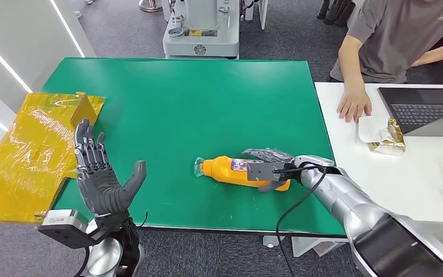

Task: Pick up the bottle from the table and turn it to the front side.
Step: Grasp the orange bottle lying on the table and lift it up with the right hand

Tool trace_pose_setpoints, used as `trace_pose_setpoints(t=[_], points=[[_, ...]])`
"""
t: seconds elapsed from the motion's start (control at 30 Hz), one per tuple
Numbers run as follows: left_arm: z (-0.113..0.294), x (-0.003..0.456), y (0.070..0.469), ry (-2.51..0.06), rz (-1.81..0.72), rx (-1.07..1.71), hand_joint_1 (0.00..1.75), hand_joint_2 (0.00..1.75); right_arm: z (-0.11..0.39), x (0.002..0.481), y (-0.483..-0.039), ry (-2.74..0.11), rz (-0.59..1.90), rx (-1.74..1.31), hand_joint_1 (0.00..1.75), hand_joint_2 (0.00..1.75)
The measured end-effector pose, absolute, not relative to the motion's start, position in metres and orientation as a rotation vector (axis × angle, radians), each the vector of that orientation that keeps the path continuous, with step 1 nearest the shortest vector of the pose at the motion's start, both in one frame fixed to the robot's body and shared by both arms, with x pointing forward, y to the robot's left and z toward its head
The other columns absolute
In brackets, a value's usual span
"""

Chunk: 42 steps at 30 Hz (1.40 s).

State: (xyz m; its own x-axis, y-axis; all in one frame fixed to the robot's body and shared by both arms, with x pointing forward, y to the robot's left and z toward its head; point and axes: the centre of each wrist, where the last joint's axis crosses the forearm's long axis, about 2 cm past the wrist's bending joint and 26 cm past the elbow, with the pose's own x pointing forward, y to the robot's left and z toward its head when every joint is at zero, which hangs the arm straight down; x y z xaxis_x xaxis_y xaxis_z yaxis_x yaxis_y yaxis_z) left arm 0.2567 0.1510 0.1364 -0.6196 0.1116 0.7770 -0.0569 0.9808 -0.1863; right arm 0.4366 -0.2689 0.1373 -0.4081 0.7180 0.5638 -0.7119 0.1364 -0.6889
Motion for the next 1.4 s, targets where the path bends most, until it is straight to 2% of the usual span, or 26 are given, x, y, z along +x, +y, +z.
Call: trace_pose_setpoints(t=[0.13, 0.17, 1.2, 1.4], points=[[0.136, 0.257, 0.151, -2.226, 0.242, -0.039, 0.0, 1.75, 0.137, 0.437, -0.269, -1.232, 1.561, -0.001, 1.71, 1.75], [0.136, 0.257, 0.151, -2.225, 0.243, -0.039, 0.0, 1.75, 0.137, 0.437, -0.269, -1.232, 1.561, -0.001, 1.75, 1.75], [0.136, 0.252, 0.152, -2.223, 0.253, -0.036, 0.0, 1.75, 0.134, 0.435, -0.266, -1.336, 1.534, -0.102, 1.75, 1.75], [0.134, 0.25, 0.152, -2.219, 0.249, -0.022, 0.0, 1.75, 0.128, 0.43, -0.259, -1.623, 1.363, -0.249, 1.75, 1.75]])
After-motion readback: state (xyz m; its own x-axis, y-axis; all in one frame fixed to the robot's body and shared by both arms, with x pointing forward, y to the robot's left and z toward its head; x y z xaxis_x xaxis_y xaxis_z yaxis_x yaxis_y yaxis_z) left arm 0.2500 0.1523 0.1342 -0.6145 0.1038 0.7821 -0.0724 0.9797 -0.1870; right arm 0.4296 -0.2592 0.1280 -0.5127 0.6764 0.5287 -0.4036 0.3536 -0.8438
